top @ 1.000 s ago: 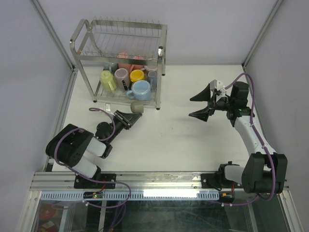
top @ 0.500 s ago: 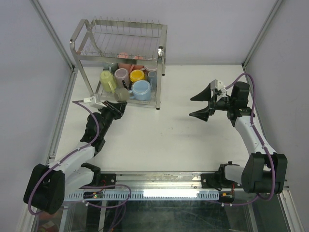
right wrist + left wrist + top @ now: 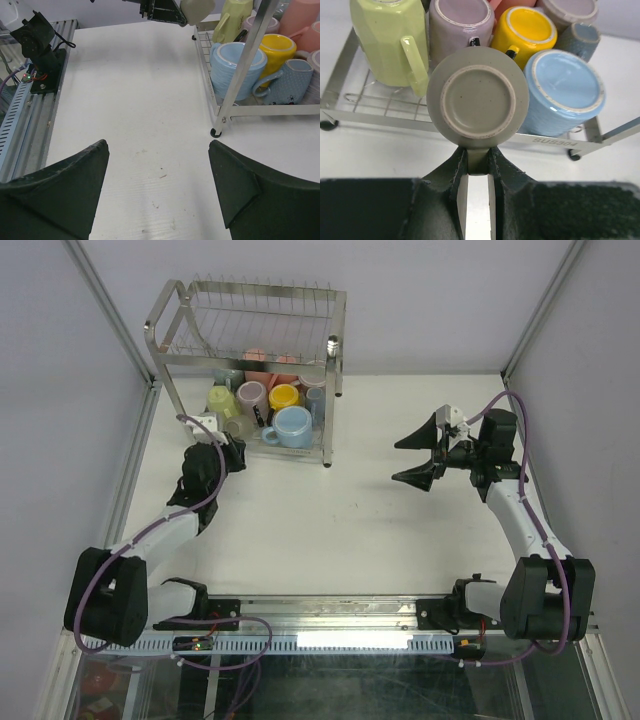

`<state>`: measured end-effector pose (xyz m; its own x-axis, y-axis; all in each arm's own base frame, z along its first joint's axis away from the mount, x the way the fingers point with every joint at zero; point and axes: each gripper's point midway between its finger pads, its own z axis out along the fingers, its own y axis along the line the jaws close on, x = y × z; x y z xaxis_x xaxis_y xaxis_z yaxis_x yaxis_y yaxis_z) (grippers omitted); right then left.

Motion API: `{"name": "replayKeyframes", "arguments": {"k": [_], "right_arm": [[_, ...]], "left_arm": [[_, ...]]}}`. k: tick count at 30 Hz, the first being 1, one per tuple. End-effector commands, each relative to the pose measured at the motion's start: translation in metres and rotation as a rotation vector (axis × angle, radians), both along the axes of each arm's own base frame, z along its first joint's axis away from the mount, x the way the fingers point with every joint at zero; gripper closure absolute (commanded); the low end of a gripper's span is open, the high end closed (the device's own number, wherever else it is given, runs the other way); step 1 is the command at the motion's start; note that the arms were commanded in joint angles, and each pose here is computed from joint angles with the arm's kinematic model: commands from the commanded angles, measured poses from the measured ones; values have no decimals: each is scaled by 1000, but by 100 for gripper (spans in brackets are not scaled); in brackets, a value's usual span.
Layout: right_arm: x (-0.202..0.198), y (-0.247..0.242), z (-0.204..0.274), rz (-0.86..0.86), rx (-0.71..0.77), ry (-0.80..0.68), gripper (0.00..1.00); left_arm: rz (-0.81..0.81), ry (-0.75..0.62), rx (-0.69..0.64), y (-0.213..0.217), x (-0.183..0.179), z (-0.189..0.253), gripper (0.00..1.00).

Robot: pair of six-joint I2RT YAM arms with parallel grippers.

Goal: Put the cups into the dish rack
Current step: Turn the cup upside down in the dish rack.

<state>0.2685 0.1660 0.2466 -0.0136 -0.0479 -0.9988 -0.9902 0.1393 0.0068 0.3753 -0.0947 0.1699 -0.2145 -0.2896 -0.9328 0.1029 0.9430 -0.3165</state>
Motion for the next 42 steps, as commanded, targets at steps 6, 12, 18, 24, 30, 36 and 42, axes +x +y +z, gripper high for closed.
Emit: {"name": "replayKeyframes", "arguments": {"k": [6, 12, 18, 24, 30, 36, 42], "right_arm": [[1, -1, 16, 10, 3, -71, 16], [2, -2, 14, 10, 4, -63, 16], [2, -3, 14, 7, 5, -61, 16], [3, -3, 13, 8, 6, -56, 16], [3, -4, 14, 7, 7, -57, 16], [3, -4, 13, 8, 8, -53, 16], [3, -4, 14, 9, 8, -54, 16]], "left_arm": [[-41, -122, 332, 21, 39, 38, 100], [-177, -88, 437, 11, 54, 27, 100], [-239, -46, 497, 8, 60, 9, 100], [-220, -61, 533, 16, 65, 14, 100], [-228, -24, 574, 21, 72, -2, 100], [-219, -17, 622, 27, 77, -6, 100], [-230, -16, 656, 29, 85, -7, 100]]}}
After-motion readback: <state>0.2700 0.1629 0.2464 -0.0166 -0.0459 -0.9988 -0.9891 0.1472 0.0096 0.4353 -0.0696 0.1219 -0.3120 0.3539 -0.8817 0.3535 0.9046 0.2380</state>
